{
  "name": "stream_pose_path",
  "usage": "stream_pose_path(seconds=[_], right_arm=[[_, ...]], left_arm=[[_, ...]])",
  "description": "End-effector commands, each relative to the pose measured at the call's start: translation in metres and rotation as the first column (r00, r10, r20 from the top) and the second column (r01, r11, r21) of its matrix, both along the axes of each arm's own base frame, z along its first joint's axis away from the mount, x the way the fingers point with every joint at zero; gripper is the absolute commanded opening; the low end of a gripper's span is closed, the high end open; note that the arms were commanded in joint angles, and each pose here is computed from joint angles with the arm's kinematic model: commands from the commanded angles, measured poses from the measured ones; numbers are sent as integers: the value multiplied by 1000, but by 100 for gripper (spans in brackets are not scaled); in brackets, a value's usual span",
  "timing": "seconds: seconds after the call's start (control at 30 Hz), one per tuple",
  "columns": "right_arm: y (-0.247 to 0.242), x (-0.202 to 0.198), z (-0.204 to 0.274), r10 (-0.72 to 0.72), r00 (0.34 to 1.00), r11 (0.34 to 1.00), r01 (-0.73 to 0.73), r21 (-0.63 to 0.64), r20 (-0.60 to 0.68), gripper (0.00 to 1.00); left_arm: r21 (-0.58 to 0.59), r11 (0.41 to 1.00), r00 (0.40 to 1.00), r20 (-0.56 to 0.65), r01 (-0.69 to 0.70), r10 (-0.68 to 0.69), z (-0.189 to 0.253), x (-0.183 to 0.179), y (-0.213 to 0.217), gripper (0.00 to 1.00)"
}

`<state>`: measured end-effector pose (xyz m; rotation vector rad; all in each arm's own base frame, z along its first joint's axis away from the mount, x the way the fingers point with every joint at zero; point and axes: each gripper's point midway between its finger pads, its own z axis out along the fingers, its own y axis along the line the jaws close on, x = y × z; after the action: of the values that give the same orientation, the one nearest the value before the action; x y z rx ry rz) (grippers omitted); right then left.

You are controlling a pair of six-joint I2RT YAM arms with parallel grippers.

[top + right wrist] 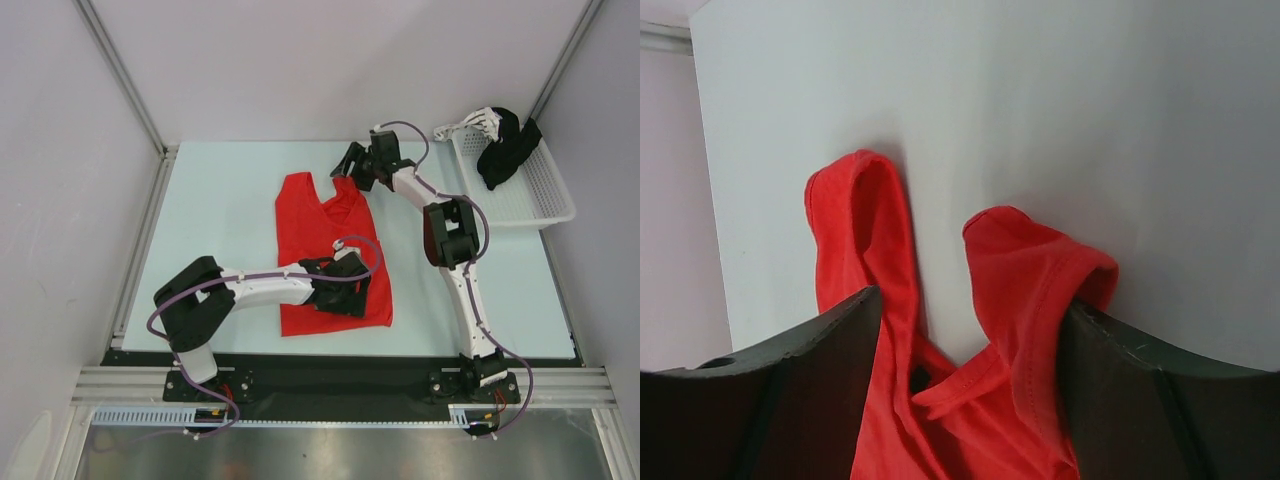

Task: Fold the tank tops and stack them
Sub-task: Fold the tank top

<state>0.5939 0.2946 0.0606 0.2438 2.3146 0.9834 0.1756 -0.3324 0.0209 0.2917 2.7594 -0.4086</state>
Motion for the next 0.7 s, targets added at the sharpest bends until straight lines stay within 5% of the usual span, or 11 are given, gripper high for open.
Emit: stream_pose_path(seconds=[0.0,0.23,0.5,0.67], right_arm=[[-10,5,69,-36,994,999,37,-5,106,72],[-42,9,90,-109,985,979,130,-160,134,75],[-63,-1,113,-104,980,972,137,-192,171,76],[-74,-48,124,-37,988,978,67,-197,152,62]], left_arm=[[41,998,997,-75,38,-35,-31,-21,4,80],[30,999,999,-34,43,-42,-13,-14,2,81],[-20,999,999,38,32,-32,36,-2,11,85],[-53,998,991,126,-41,47,79,13,49,87]])
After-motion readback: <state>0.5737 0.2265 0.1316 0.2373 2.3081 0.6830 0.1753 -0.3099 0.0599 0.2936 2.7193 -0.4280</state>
